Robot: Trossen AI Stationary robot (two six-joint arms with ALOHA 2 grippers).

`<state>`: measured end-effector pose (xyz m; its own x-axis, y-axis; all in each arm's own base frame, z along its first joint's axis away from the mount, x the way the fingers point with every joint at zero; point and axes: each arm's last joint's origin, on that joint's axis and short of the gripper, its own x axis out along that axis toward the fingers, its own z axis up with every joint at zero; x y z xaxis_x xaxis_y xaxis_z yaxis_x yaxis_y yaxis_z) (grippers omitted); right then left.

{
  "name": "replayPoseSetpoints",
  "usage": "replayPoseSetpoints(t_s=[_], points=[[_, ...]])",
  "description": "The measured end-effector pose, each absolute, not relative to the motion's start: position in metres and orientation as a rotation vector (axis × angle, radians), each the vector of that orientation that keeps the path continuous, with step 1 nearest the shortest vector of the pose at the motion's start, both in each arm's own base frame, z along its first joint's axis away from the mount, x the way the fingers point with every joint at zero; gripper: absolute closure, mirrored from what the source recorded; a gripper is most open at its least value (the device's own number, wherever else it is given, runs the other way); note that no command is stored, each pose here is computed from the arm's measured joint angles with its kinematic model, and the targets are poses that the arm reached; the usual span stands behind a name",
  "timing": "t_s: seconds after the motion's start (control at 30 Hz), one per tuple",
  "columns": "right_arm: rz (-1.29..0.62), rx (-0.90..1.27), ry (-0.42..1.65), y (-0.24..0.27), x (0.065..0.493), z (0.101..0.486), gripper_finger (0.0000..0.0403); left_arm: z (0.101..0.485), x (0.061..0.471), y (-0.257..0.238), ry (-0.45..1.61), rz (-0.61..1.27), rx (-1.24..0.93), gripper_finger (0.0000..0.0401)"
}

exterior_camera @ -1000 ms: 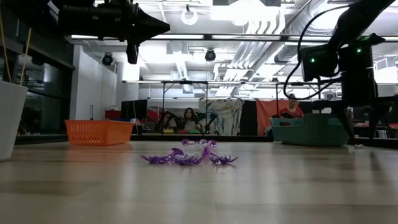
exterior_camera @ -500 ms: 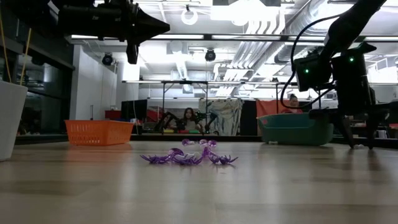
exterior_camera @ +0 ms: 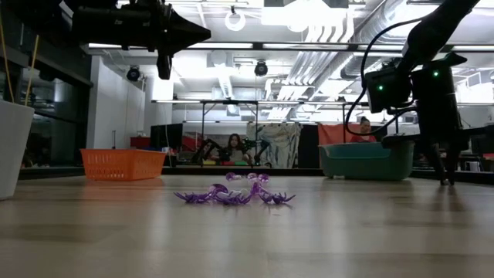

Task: Sort Halloween decoration
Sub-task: Put the white bone toy into the orange bin

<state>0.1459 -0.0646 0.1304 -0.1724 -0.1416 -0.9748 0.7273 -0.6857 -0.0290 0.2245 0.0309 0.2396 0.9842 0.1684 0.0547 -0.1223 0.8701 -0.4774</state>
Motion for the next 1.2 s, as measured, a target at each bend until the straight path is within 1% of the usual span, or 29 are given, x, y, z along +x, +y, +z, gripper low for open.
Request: replayPoseSetpoints(t_s=[0.1,0.2,0.47,0.53,0.7,0.87,0.93,1.03,1.2], points=[[-1.893,1.473,0.712,-0.06,0.147,0.13,0.0392,0.24,0.224,0.031,-0.096,0.152,-0.493,0.0401],[-1.86,1.442,0.737,-0.053,0.149,0.131,0.0398,0.24,0.224,0.031,-0.096,0.152,-0.493,0.0401],[-1.723,1.425,0.778,-0.034,0.157,0.143,0.0399,0.24,0.224,0.031,-0.1,0.151,-0.496,0.0401],[-1.672,1.403,0.754,-0.03,0.161,0.15,0.0399,0.241,0.224,0.031,-0.107,0.149,-0.513,0.0401],[-1.531,1.34,0.604,-0.027,0.174,0.175,0.04,0.241,0.224,0.031,-0.114,0.148,-0.518,0.0401],[-1.333,1.293,0.508,-0.051,0.197,0.195,0.0401,0.241,0.224,0.032,-0.119,0.167,-0.518,0.0401],[-1.238,1.269,0.474,-0.067,0.207,0.202,0.0402,0.241,0.224,0.032,-0.122,0.171,-0.518,0.0401],[-1.156,1.226,0.436,-0.095,0.217,0.211,0.0402,0.243,0.224,0.032,-0.138,0.167,-0.538,0.0401],[-1.098,1.148,0.511,-0.139,0.232,0.22,0.0402,0.243,0.224,0.032,-0.149,0.163,-0.575,0.0401]])
